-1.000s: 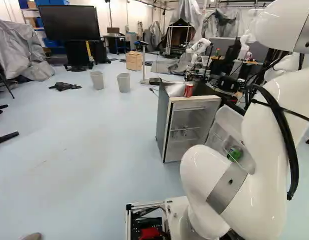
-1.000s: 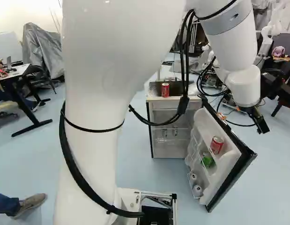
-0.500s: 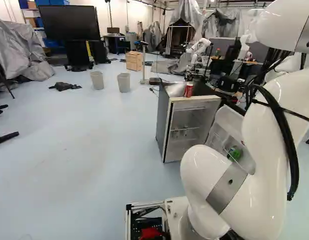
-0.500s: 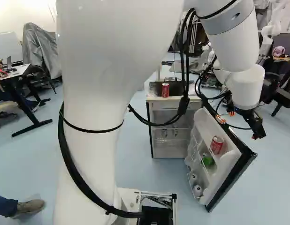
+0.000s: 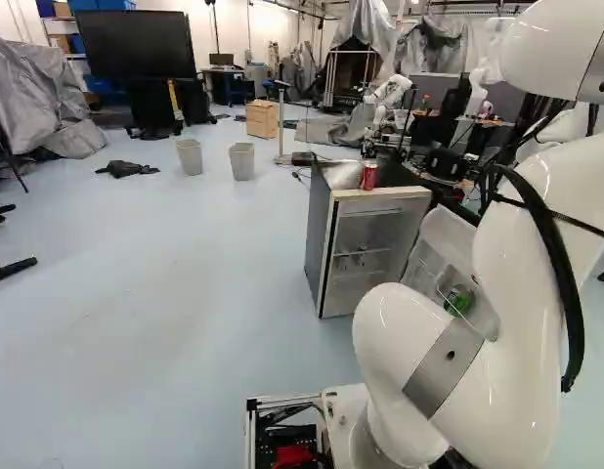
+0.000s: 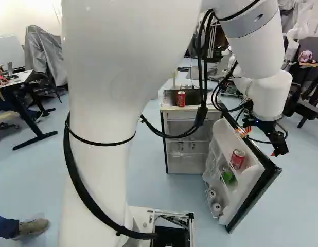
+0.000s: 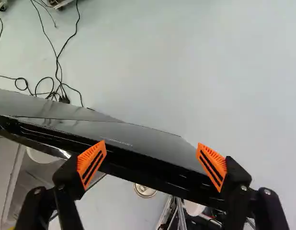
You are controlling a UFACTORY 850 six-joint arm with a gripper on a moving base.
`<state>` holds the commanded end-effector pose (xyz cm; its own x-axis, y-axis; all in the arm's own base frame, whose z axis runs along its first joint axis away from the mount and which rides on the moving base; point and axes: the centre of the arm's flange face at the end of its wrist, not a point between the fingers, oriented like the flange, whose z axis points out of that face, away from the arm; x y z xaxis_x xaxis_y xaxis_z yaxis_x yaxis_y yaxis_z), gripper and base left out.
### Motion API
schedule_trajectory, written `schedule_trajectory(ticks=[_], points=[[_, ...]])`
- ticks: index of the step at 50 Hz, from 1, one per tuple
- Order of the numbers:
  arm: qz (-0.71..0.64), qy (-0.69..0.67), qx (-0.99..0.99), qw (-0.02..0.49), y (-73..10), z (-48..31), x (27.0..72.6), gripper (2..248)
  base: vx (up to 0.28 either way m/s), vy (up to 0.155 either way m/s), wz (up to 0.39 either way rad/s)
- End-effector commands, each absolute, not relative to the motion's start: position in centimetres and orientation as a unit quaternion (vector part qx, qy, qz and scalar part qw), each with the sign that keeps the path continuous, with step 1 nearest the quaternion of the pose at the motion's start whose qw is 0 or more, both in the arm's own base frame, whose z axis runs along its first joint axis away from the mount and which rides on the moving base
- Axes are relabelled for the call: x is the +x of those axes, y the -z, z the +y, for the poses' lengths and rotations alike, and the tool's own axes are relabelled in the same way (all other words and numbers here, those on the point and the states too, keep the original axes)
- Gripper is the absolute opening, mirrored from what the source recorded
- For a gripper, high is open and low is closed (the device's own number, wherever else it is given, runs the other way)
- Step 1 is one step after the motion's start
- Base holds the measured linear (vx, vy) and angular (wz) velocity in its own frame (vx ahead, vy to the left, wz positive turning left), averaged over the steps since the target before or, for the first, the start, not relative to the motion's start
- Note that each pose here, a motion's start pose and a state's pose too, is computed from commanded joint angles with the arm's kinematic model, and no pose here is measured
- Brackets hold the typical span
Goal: Grab a drink from the fridge
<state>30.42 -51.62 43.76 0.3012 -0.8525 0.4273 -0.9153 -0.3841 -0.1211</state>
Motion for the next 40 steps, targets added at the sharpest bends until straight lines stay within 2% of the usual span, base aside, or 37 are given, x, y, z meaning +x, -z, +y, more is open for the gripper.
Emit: schedule_trajectory(ticks=[40], points=[[-0.551, -0.212, 0.804, 0.071, -43.8, -50.3, 29.7, 247, 0.0, 0.0, 0.0]])
